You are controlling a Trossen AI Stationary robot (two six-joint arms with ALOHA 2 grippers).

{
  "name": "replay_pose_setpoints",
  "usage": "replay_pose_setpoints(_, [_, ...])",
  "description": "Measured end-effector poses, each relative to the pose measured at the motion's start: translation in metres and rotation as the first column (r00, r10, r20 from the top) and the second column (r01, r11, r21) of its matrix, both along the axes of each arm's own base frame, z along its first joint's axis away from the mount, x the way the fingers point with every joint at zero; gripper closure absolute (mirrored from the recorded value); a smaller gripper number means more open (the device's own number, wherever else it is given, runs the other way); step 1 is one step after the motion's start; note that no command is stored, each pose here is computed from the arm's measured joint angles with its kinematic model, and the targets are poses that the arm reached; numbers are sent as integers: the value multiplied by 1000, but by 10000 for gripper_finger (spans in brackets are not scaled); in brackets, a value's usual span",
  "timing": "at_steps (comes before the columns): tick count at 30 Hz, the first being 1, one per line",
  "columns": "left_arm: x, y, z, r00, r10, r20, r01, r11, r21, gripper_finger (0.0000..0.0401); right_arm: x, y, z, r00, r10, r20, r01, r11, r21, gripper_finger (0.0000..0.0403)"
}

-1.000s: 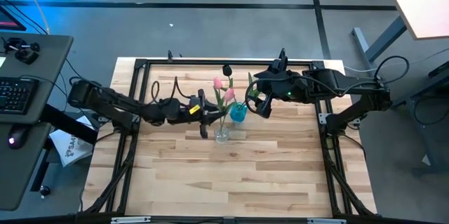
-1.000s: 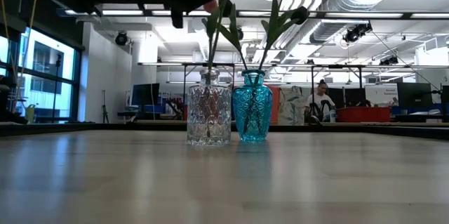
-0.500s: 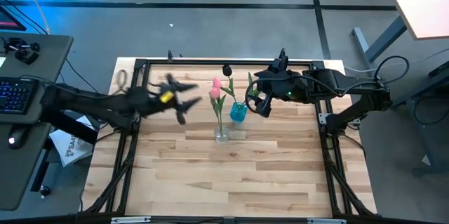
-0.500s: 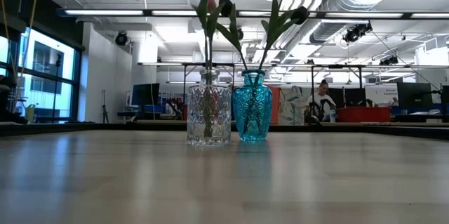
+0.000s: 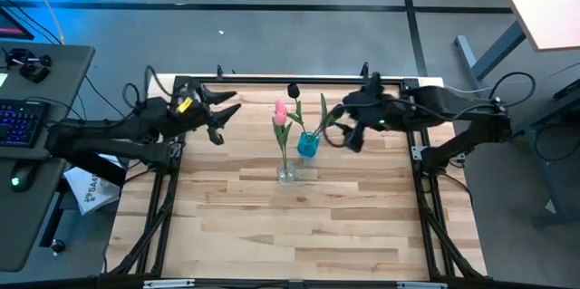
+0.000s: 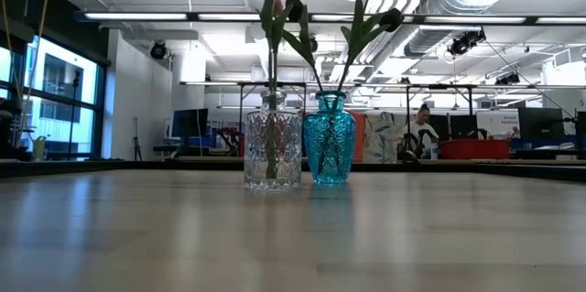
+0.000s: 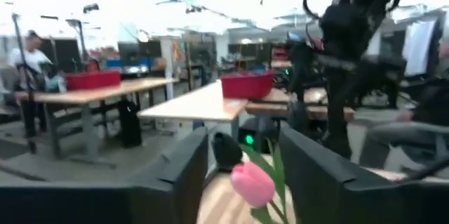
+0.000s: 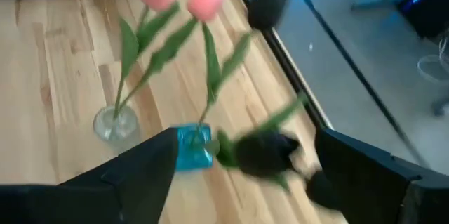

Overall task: Sort flowers into vase by color
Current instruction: Return to Home Position

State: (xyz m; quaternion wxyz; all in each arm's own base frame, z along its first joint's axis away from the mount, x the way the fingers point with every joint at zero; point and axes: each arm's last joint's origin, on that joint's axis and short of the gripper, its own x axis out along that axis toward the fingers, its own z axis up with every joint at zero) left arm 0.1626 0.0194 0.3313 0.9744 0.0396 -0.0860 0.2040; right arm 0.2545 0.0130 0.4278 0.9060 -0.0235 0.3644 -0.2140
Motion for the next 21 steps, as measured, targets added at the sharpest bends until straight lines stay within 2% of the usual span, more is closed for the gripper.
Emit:
replay_pose_setpoints(4, [10, 12, -9, 998, 10, -60, -12, 1000, -24, 298, -26, 0, 7, 999, -34, -3, 35, 998, 53, 133])
replay_pose_setpoints(8, [15, 23, -15, 996, 2, -87, -6, 998, -57, 380, -55, 4, 11, 998, -53, -43, 57, 994, 94, 230])
replay_pose_setpoints(13, [18, 30, -21, 995, -29, -95, 16, 991, -136, 393, -84, 11, -9, 996, -83, -17, 85, 982, 168, 379])
replay_pose_setpoints(14, [19, 30, -21, 995, -37, -98, 22, 990, -142, 396, -89, 13, -18, 996, -87, 3, 85, 976, 198, 390])
replay_pose_setpoints(18, [20, 28, -27, 991, -61, -117, 35, 977, -210, 400, -107, 23, -70, 990, -122, 68, 92, 935, 344, 382])
replay_pose_setpoints(21, [21, 22, -41, 992, -108, -67, 88, 963, -253, 400, -113, 31, -107, 982, -132, 137, 60, 897, 437, 397])
